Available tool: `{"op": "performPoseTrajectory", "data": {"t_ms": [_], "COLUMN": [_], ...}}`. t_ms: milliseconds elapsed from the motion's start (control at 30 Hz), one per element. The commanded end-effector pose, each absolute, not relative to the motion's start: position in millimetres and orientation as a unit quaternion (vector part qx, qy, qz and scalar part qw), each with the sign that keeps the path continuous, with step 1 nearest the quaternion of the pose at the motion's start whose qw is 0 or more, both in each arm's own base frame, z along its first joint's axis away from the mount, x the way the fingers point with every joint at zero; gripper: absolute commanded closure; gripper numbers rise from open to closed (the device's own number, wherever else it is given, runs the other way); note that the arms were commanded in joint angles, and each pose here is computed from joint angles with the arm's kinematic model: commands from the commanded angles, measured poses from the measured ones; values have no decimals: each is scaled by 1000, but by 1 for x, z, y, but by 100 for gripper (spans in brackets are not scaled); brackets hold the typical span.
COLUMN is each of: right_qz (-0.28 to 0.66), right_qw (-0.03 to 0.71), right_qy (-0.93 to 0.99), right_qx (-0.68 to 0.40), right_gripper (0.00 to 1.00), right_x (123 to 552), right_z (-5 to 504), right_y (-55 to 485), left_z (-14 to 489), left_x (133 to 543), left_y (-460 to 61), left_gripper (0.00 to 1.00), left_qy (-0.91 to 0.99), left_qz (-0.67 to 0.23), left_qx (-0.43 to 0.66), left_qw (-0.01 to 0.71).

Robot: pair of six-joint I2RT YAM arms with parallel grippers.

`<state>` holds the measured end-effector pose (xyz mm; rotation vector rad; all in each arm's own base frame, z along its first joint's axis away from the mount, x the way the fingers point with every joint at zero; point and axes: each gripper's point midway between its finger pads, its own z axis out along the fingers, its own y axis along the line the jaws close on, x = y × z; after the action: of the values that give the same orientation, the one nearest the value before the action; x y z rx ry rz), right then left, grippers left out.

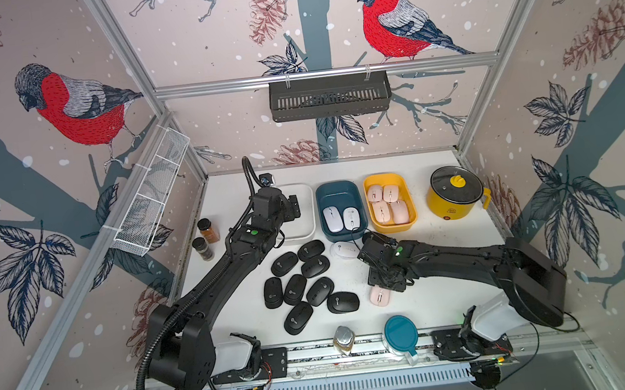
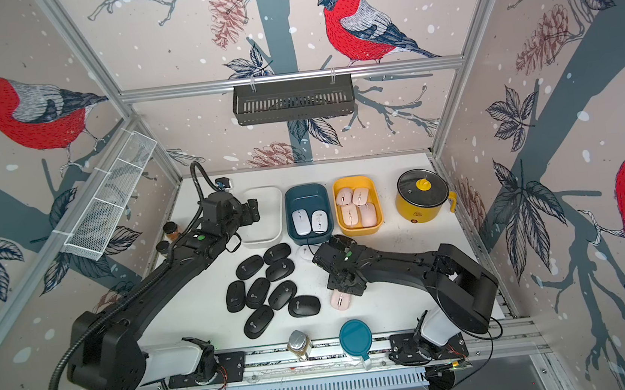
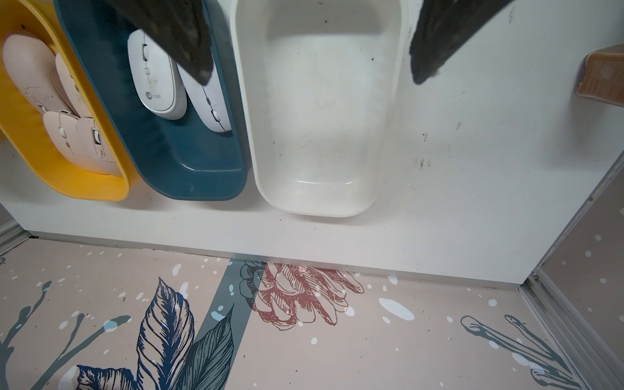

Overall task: Place the mice by color into the storage box
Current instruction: Pick up the mouse from the center of the board.

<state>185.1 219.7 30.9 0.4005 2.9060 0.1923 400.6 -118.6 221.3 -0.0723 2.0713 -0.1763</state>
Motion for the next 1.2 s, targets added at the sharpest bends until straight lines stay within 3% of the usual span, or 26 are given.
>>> {"op": "performPoseTrajectory", "data": {"t_ms": [0,533,1167], "right_qz": [57,72,97], "right_qw": [118,166,231], "right_qy": [983,974,954], "right_qx": [130,140,167], "right_gripper": [39,40,41], "right_x": [194,244,352], "right_z": [37,68,117], "right_y": [213,200,149], "left_z": [225,223,223], "left_x": [402,402,404], "left_y": [-116,-114,-112], "left_gripper": [10,10,10], "left_qy": [855,856,856], "left_qz": [-71,-62,-53], "left_qx": [-35,-35,-37], "left_qw": [513,512,513]}}
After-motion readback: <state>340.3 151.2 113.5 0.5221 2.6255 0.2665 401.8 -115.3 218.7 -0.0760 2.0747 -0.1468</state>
